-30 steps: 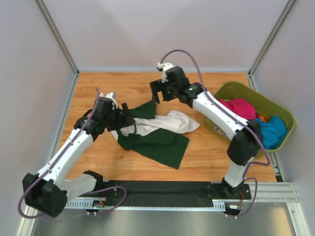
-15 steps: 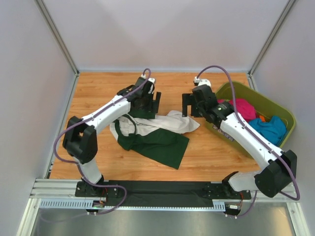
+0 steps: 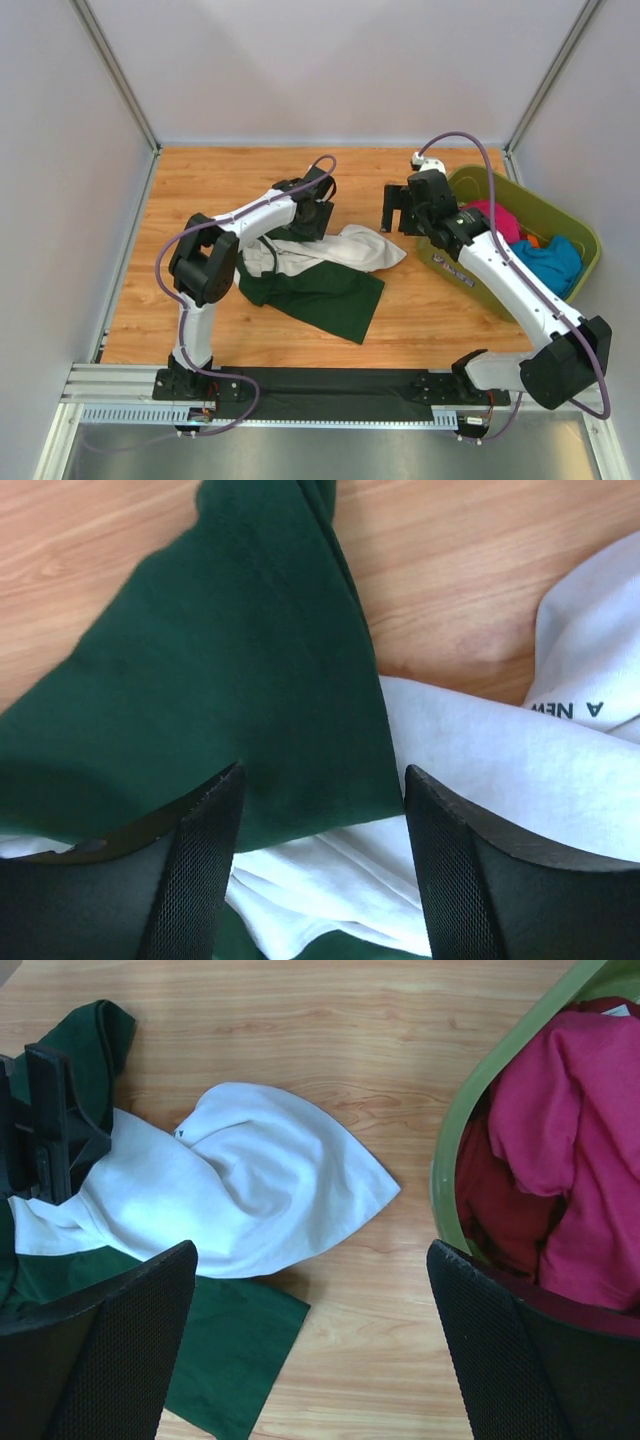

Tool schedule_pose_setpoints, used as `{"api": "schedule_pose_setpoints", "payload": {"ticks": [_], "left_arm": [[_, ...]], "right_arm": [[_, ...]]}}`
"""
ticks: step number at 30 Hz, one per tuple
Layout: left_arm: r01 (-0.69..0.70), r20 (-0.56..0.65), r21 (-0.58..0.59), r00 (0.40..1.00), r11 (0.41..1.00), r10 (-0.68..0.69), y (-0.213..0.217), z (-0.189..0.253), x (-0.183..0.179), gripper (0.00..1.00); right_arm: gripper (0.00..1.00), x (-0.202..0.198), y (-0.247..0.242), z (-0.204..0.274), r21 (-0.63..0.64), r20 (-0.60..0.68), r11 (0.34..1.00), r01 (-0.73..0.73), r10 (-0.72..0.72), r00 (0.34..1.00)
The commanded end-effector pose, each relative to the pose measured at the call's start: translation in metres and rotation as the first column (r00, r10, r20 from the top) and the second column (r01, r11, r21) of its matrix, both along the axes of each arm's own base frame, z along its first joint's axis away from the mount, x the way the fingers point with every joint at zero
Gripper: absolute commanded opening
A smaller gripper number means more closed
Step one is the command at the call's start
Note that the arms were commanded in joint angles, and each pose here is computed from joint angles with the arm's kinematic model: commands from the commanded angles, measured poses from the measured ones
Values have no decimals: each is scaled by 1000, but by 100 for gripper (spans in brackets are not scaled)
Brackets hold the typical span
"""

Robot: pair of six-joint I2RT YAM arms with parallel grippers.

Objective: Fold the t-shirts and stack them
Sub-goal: Flatten the tshirt out

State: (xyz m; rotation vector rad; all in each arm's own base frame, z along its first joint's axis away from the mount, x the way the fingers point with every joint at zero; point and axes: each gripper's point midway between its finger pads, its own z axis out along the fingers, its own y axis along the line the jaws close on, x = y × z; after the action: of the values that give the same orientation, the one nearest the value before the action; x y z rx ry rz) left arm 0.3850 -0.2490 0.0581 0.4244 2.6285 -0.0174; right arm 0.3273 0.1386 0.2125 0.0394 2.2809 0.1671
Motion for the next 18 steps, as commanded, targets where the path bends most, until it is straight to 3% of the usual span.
{"api": "schedule_pose_setpoints", "payload": {"ticks": [1, 3, 4, 6, 8, 14, 18], "left_arm": [[-9, 80, 20, 997, 1000, 7, 4, 12, 13, 72], [-7, 77, 10, 997, 1000, 6, 3, 9, 12, 63], [-12, 75, 12, 997, 1000, 11, 3, 6, 12, 44], [-42, 83, 21, 996, 999, 40, 8, 7, 13, 18], [-74, 97, 23, 993, 997, 71, 13, 13, 15, 0], [-167, 197, -61, 965, 984, 176, 45, 75, 22, 0], [-216, 283, -114, 928, 970, 240, 79, 122, 17, 0]], "right_arm": [[98, 3, 14, 8, 75, 22, 997, -25, 24, 999], [97, 4, 19, 8, 121, 24, 993, -10, 7, 1000], [95, 2, 19, 4, 137, 12, 991, -1, -1, 1000], [95, -1, 22, -2, 177, -7, 984, 29, -28, 1000], [95, -3, 21, -19, 185, -43, 980, 68, -61, 997], [87, -7, 22, -54, 192, -142, 971, 145, -119, 983], [85, -2, 16, -59, 139, -103, 980, 141, -127, 986]]}}
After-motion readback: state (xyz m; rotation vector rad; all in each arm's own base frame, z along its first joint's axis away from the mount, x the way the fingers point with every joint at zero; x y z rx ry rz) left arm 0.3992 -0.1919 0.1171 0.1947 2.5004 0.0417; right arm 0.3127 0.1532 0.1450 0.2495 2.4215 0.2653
